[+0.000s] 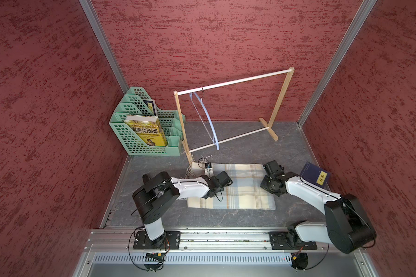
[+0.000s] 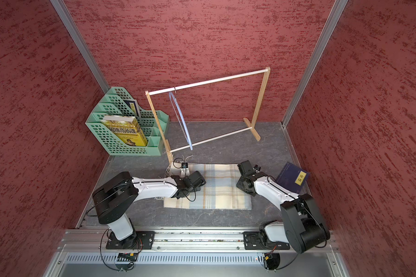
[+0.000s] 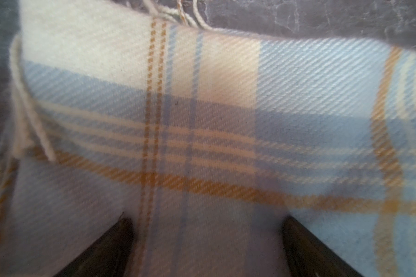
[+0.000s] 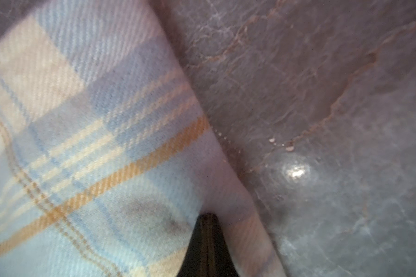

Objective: Hang the scarf on the hanger
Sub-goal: Adjust the scarf at the center of the board.

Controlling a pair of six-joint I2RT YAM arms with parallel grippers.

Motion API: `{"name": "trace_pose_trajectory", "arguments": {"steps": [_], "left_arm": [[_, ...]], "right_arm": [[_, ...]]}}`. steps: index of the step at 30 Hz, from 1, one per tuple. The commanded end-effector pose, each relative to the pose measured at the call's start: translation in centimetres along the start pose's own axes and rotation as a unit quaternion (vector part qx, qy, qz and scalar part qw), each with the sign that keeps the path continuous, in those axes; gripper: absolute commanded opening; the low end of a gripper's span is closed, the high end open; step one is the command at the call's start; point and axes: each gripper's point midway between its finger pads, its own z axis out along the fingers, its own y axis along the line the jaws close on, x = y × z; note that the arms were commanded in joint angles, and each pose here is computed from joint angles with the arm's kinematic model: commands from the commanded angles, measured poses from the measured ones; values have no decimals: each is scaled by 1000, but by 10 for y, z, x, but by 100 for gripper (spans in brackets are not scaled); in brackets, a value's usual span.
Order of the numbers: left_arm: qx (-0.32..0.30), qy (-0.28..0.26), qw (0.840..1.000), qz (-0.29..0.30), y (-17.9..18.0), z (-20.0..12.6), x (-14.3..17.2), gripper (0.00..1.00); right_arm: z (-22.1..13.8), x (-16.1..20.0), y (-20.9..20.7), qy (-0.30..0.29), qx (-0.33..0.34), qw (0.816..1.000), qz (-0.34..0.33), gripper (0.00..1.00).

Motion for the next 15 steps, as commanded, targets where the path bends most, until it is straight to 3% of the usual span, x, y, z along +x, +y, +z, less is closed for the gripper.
{"name": "trace_pose_trajectory", "arguments": {"steps": [1, 6, 9, 11, 13, 15], "left_arm": [[-96, 173, 978, 68, 62, 10, 99, 100], [-98, 139, 983, 73, 55, 0, 80, 100], [-88, 88, 988, 88, 41, -18, 42, 100], [-65, 48, 992, 99, 24, -38, 9, 100], [-40, 8, 993, 109, 8, -59, -23, 100], [-15, -29, 993, 117, -6, -79, -51, 100]], "right_arm": [[4, 0, -8, -10, 18, 1000, -3, 0], [-16, -21, 15, -44, -8, 998, -44, 0], [-61, -45, 57, -93, -44, 986, -127, 36], [-98, -55, 86, -125, -65, 974, -180, 54], [-134, -63, 114, -148, -92, 958, -227, 66], [-164, -66, 133, -163, -114, 945, -259, 72]]}}
